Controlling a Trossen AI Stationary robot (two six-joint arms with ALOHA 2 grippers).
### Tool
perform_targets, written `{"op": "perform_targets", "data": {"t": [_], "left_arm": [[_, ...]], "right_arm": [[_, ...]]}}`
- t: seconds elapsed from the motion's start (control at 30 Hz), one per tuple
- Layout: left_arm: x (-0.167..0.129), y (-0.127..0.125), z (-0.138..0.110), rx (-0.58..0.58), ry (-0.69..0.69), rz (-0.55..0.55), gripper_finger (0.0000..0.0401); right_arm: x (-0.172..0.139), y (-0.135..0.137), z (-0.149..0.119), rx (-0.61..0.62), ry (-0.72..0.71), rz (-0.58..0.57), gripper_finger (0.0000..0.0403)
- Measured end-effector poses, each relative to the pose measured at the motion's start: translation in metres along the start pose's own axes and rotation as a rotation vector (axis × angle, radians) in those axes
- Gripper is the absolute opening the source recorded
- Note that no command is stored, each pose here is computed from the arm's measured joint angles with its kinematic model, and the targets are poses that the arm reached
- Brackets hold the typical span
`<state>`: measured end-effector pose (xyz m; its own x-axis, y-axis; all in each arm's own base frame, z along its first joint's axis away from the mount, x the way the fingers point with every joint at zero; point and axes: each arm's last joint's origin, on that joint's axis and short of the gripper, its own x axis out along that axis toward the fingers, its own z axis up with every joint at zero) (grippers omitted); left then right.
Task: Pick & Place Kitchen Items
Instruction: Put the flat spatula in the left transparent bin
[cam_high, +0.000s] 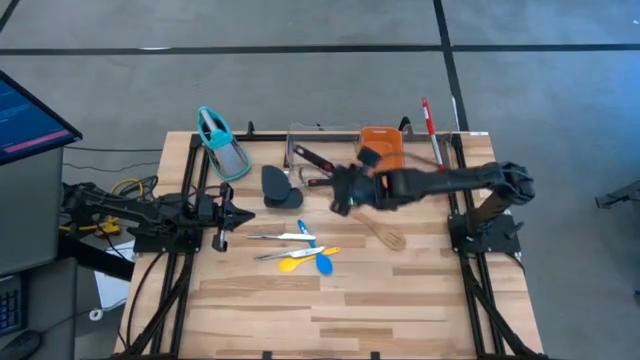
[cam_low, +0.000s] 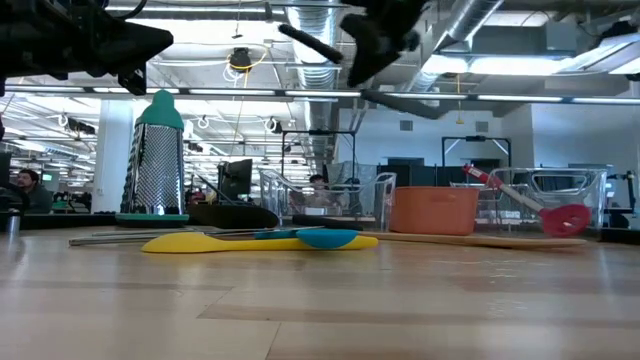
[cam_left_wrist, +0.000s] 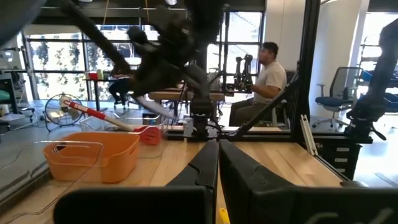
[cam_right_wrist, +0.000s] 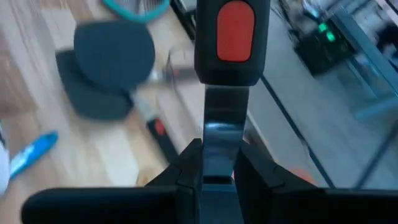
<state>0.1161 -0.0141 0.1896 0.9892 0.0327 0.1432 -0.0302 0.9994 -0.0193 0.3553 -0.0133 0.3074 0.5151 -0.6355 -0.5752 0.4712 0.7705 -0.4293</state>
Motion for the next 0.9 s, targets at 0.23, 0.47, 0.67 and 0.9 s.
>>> {"op": "perform_targets", "data": {"t": [0.23, 0.47, 0.67, 0.9], "left_arm": [[0.000, 0.000, 0.000, -0.040, 0.004, -0.001, 0.0003], [0.004, -0.001, -0.006, -0.034, 0.056, 0.000, 0.0003], [0.007, -0.002, -0.013, -0.021, 0.116, 0.001, 0.0003], [0.010, -0.002, -0.019, -0.011, 0.167, 0.001, 0.0003]], "right_arm": [[0.062, -0.037, 0.015, 0.029, -0.101, 0.075, 0.0057], [0.123, -0.068, 0.008, 0.111, -0.119, 0.045, 0.0057], [0.160, -0.087, 0.003, 0.177, -0.185, 0.017, 0.0057], [0.197, -0.097, -0.007, 0.184, -0.156, 0.047, 0.0057]]}}
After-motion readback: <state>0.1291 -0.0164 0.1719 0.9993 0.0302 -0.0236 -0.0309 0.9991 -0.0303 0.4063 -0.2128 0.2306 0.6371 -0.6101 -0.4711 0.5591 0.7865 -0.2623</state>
